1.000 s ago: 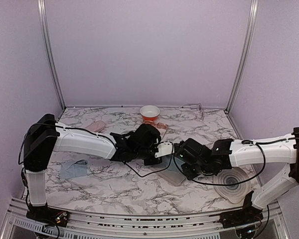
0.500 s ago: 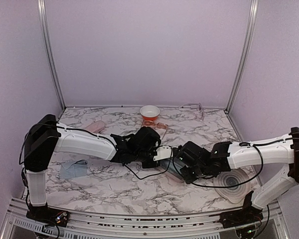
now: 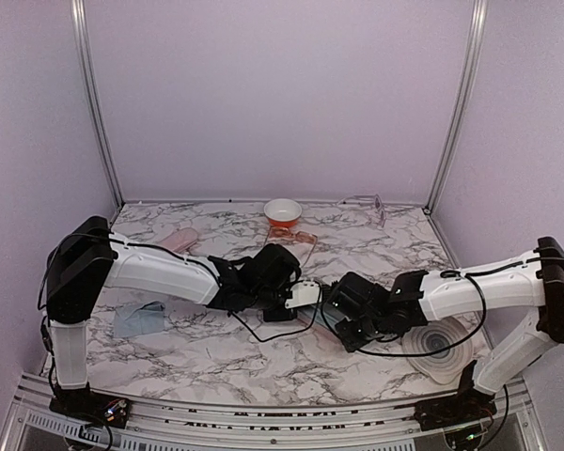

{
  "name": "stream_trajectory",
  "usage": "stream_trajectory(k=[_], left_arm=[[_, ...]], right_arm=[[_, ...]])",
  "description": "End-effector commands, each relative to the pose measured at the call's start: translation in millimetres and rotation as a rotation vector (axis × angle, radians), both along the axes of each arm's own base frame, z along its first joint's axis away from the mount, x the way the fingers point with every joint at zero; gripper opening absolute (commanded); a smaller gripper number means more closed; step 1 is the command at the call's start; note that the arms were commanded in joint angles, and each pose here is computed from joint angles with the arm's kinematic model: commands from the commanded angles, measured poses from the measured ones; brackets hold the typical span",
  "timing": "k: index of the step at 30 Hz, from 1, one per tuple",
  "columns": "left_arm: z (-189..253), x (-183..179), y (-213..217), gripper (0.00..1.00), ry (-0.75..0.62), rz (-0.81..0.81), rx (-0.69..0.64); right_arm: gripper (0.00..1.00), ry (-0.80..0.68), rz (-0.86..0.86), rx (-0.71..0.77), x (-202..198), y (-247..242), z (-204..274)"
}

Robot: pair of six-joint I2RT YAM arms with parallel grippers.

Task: Organize the sunglasses
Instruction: Place the folded cleaning cloth in the sunglasses case.

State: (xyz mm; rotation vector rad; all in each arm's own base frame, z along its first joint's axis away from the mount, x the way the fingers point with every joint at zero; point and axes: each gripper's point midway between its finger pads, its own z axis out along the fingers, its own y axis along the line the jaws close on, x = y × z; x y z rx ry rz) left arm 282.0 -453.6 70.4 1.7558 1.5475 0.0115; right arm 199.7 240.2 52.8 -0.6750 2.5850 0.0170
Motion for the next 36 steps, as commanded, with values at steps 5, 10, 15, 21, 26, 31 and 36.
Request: stream_trajectory(k=[5, 10, 15, 21, 26, 31, 36], left_arm=[[-33.1, 1.7, 19.7, 0.0, -0.017, 0.021, 0.117], [-39.3, 0.4, 23.3, 0.0, -0.013, 0.021, 0.132], [-43.5, -1.6, 26.7, 0.0, -0.008, 0.018, 0.143], [-47.3, -4.8, 30.2, 0.0, -0.002, 0.012, 0.146], [-49.6, -5.3, 31.7, 0.0, -0.005, 0.01, 0.153], [-53.9, -6.4, 35.1, 0.0, -0.006, 0.007, 0.164], [-56.2, -7.2, 38.1, 0.02, -0.005, 0.009, 0.165]], right_arm=[[0.0, 0.022, 0.235, 0.098, -27.3, 57.7, 5.0], [0.0, 0.031, 0.248, 0.11, -31.2, 64.5, 3.7], [0.0, 0.04, 0.259, 0.123, -34.8, 69.2, 3.8], [0.0, 0.049, 0.269, 0.137, -38.2, 73.2, 3.0], [0.0, 0.057, 0.277, 0.151, -40.2, 78.3, 3.5], [0.0, 0.069, 0.295, 0.163, -44.5, 83.9, 2.5], [0.03, 0.076, 0.299, 0.173, -46.9, 86.7, 1.9]])
